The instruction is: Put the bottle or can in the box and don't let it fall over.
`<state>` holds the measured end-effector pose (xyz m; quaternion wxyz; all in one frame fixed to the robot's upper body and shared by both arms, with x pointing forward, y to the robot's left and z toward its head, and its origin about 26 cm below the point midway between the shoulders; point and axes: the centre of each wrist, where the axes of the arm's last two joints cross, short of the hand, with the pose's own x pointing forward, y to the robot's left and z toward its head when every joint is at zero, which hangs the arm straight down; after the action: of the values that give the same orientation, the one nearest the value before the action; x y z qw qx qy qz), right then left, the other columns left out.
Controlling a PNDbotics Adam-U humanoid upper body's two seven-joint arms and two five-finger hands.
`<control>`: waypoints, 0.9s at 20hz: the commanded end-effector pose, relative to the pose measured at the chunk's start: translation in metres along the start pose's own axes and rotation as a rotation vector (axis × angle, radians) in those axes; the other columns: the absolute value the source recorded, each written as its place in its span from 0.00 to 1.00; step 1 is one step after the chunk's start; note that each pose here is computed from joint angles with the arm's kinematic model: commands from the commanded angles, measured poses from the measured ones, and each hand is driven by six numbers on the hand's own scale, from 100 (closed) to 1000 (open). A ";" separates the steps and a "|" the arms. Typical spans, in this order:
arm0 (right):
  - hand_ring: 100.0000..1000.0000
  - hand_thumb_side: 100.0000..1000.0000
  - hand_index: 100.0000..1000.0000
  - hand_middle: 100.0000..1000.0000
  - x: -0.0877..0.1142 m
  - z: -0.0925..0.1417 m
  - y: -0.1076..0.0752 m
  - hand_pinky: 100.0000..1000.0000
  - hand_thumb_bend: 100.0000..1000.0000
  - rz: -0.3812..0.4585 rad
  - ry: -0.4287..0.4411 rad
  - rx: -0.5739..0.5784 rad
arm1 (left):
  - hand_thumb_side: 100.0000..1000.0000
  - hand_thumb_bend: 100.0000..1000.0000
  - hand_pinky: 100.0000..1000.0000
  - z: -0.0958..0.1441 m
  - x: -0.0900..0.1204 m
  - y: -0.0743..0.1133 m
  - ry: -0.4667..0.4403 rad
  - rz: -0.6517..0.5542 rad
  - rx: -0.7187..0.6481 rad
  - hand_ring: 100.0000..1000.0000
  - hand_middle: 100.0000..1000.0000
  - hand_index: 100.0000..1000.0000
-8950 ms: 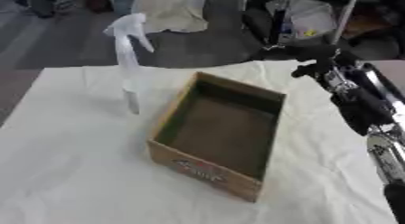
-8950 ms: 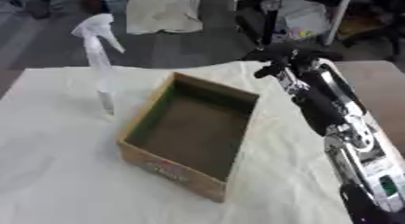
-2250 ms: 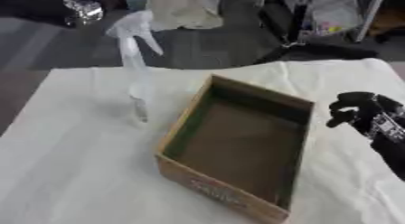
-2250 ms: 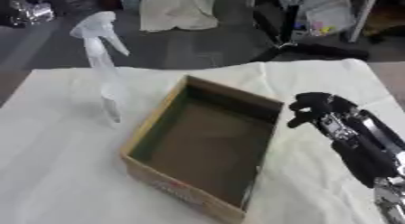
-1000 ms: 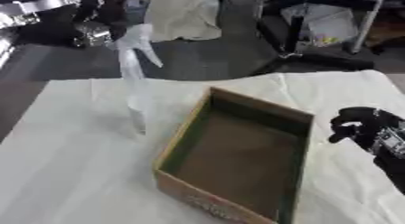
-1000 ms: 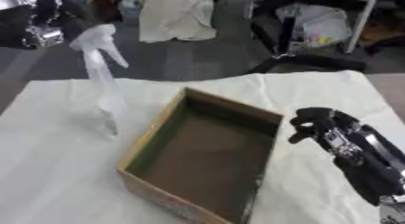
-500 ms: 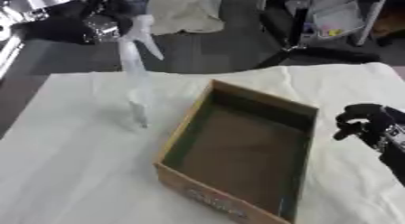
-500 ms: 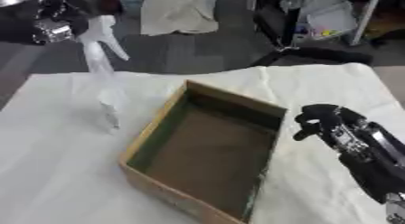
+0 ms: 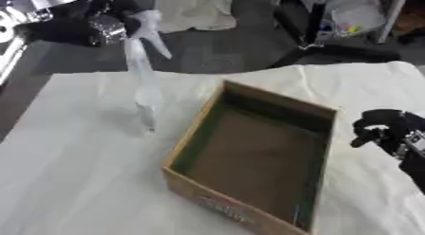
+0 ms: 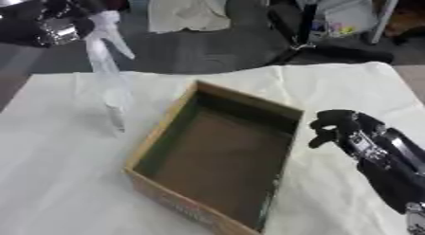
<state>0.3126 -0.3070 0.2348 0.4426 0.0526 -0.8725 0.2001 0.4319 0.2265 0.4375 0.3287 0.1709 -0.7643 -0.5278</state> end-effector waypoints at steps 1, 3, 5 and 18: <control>0.58 0.57 0.74 0.64 0.004 -0.001 -0.002 0.94 0.00 0.015 -0.012 0.005 | 0.49 0.13 1.00 0.005 0.004 0.012 -0.003 -0.018 0.022 0.78 0.81 0.81; 0.58 0.57 0.74 0.65 0.004 -0.001 -0.001 0.94 0.00 0.015 -0.009 0.006 | 0.48 0.12 1.00 0.004 0.004 0.012 -0.006 -0.016 0.023 0.77 0.81 0.80; 0.58 0.58 0.74 0.65 0.004 -0.001 -0.001 0.94 0.00 0.013 -0.008 0.008 | 0.48 0.12 1.00 0.004 0.004 0.011 -0.008 -0.015 0.021 0.77 0.80 0.80; 0.58 0.60 0.74 0.65 0.001 0.001 -0.001 0.94 0.00 0.015 0.005 0.002 | 0.47 0.00 0.97 0.003 0.006 0.011 -0.022 0.003 0.011 0.70 0.75 0.76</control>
<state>0.3130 -0.3071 0.2301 0.4505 0.0523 -0.8687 0.1992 0.4337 0.2242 0.4352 0.3312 0.1577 -0.7645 -0.5300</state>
